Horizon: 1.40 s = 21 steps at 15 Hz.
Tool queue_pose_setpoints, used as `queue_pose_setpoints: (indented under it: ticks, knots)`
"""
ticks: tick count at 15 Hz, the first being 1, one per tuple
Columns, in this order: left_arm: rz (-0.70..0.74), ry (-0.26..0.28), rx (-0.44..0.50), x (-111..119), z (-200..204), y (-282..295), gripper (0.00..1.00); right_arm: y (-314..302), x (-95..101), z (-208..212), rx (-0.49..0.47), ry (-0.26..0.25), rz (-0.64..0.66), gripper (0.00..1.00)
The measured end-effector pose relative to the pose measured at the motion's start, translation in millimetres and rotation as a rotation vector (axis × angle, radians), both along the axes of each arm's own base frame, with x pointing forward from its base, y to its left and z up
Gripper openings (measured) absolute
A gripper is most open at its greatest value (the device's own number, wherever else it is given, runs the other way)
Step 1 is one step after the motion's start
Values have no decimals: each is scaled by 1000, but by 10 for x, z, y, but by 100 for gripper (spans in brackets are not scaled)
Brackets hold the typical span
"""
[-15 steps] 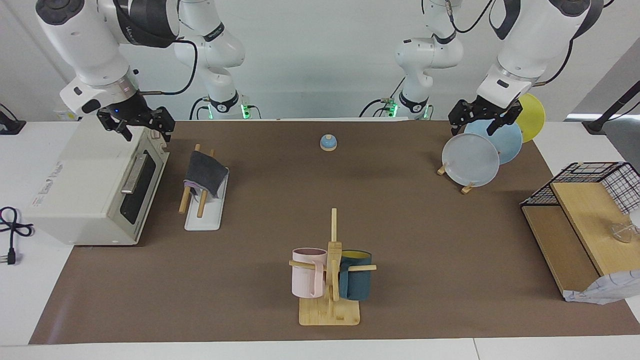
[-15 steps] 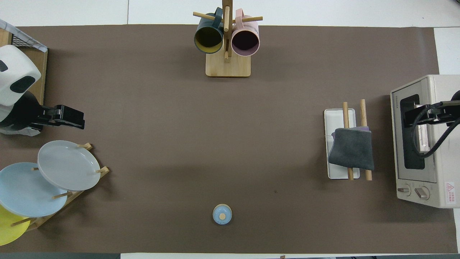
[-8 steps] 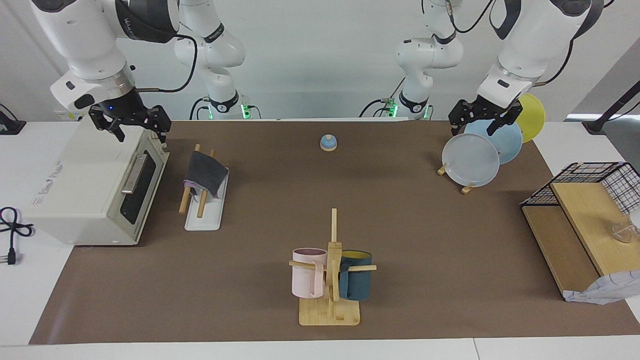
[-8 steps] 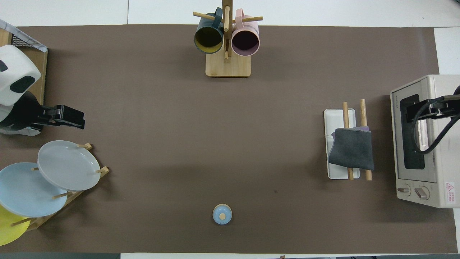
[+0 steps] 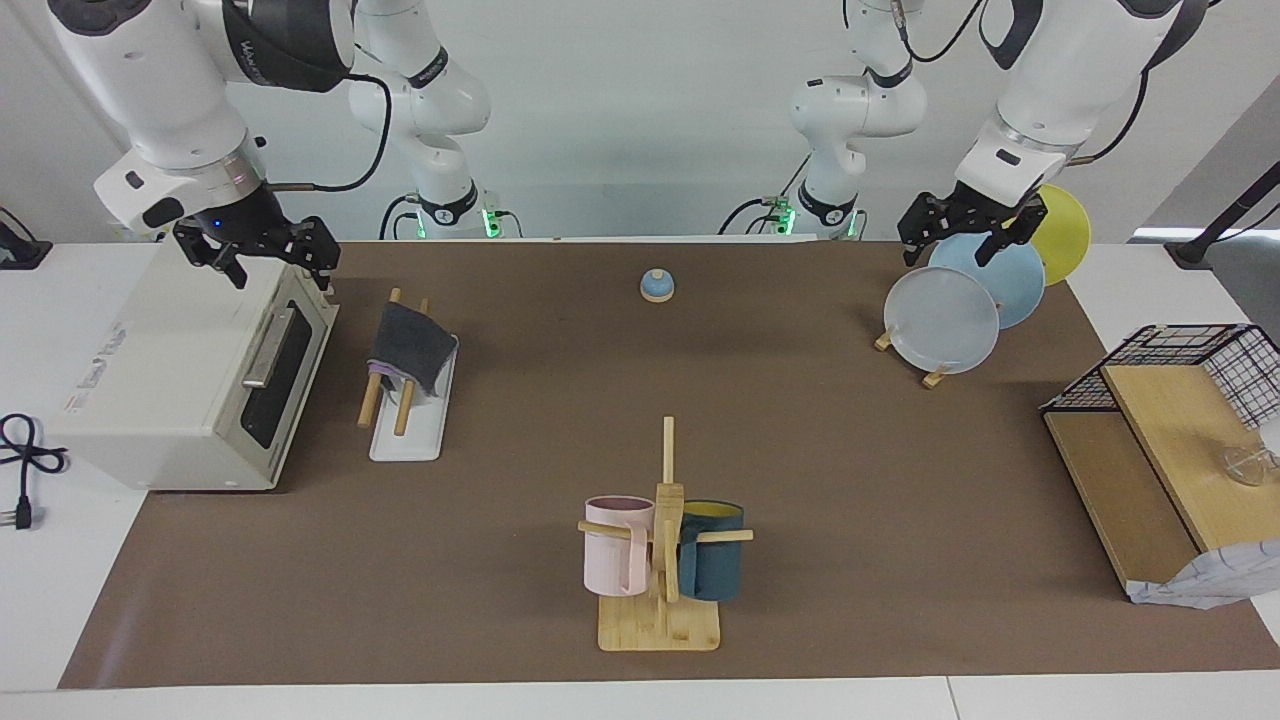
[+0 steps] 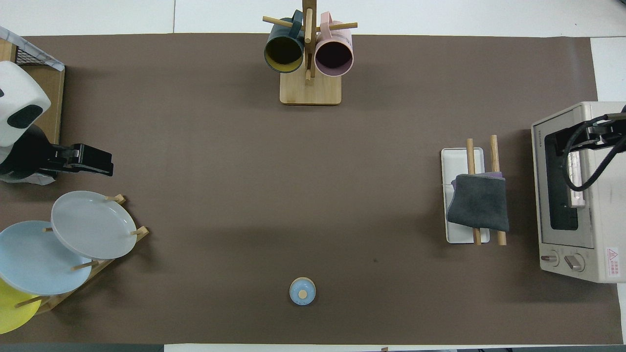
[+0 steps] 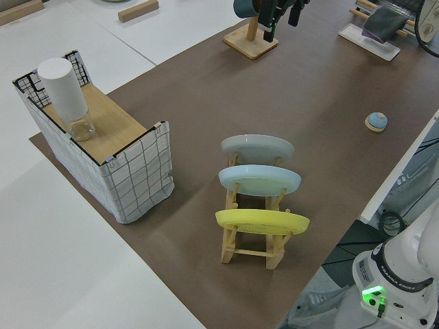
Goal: Fold towel and hang on rack
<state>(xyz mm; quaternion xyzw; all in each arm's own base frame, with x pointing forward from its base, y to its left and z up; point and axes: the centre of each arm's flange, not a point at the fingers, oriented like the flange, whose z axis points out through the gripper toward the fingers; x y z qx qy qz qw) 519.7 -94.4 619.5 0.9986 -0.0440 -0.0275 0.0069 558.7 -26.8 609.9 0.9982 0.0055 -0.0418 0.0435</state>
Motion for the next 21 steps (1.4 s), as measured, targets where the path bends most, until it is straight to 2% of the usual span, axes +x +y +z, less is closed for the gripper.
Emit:
queue_pose_setpoints:
  ticks: [5, 9, 21]
  knots:
    - [0, 0, 0, 0, 0, 0, 100, 125, -32, 43, 1, -4, -6, 100]
    - [3, 0, 0, 3, 0, 17, 100, 101, -34, 37, 65, -4, -34, 100]
    - [10, 0, -1, 10, 0, 56, 100, 169, -43, 46, 66, -2, -22, 100]
